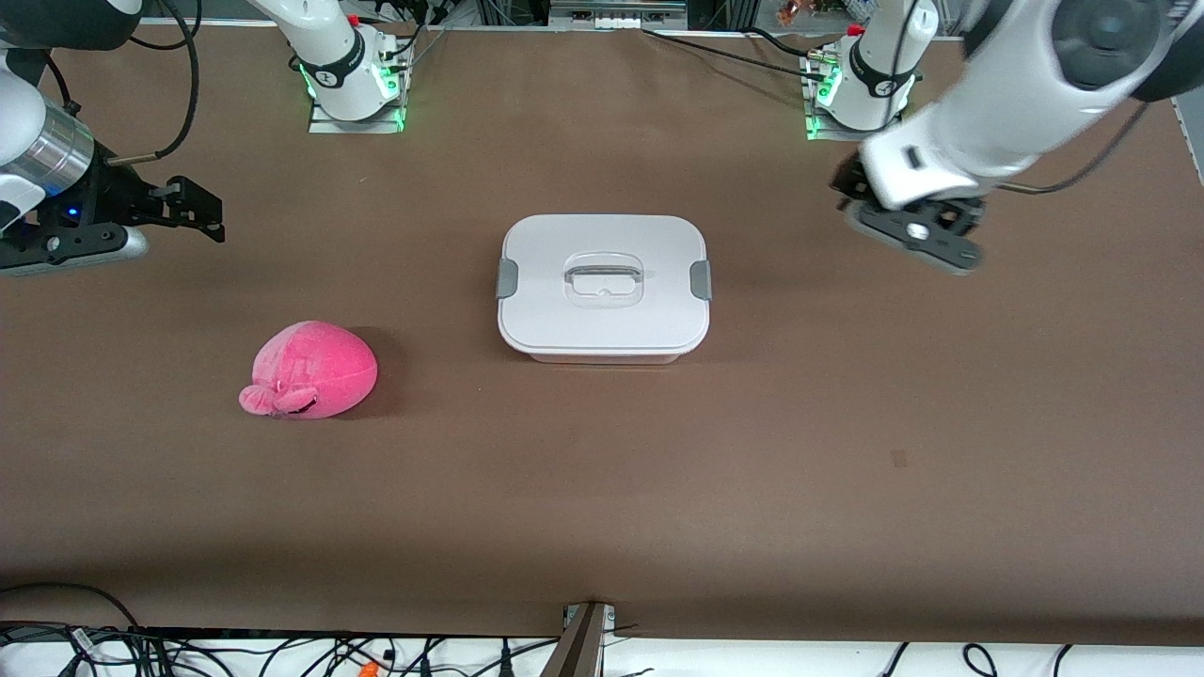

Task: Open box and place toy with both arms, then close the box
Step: 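Move the left gripper to the lid handle while the right gripper reaches the toy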

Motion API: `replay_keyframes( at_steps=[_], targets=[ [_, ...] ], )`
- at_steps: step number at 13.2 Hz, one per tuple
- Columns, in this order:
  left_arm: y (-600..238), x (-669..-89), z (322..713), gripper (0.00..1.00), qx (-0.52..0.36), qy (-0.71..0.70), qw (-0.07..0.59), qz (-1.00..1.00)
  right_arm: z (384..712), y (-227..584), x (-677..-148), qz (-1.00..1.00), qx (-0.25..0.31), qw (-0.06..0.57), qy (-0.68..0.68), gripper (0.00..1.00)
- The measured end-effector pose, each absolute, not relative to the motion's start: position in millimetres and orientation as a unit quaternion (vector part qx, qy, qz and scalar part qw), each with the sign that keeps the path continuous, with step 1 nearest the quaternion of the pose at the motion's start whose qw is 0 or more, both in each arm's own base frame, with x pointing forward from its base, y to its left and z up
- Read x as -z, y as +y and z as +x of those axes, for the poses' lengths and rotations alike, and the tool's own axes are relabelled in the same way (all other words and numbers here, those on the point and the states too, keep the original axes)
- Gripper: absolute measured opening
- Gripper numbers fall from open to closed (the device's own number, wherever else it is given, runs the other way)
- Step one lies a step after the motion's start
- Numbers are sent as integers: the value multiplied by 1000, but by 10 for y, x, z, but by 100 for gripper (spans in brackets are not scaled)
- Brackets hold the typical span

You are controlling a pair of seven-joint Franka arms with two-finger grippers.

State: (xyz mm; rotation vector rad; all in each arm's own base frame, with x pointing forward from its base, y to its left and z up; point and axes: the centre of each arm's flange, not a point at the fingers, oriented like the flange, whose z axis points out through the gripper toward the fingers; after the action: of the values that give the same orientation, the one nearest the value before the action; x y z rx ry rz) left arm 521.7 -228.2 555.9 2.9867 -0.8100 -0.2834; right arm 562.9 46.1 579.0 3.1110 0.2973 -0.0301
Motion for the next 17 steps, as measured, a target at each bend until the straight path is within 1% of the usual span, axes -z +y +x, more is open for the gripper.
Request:
replay_keyframes(
  at_steps=[2,4,7,9,10,14,17],
  targets=[
    [-2940,-5461,5036,100,73,-321,30,944,5744,501,-5647,995,5,9,99,100],
    [-3370,-5302,4993,100,49,-386,54,920,5836,514,-5489,995,10,9,100,100],
    [-3670,-4930,5122,100,16,-523,92,847,5909,494,-5307,995,22,11,98,100],
    [-3824,-4630,5211,100,0,-584,112,804,6020,495,-4991,994,44,12,97,100],
    [-3947,-4548,5189,100,-9,-600,118,791,6071,494,-4864,994,49,12,97,100],
    [-4491,-4255,4866,100,-41,-648,99,754,6227,536,-4544,994,45,13,98,100],
    [-4562,-3952,4771,100,-35,-640,89,763,6358,545,-4059,994,54,14,98,100]
  ],
)
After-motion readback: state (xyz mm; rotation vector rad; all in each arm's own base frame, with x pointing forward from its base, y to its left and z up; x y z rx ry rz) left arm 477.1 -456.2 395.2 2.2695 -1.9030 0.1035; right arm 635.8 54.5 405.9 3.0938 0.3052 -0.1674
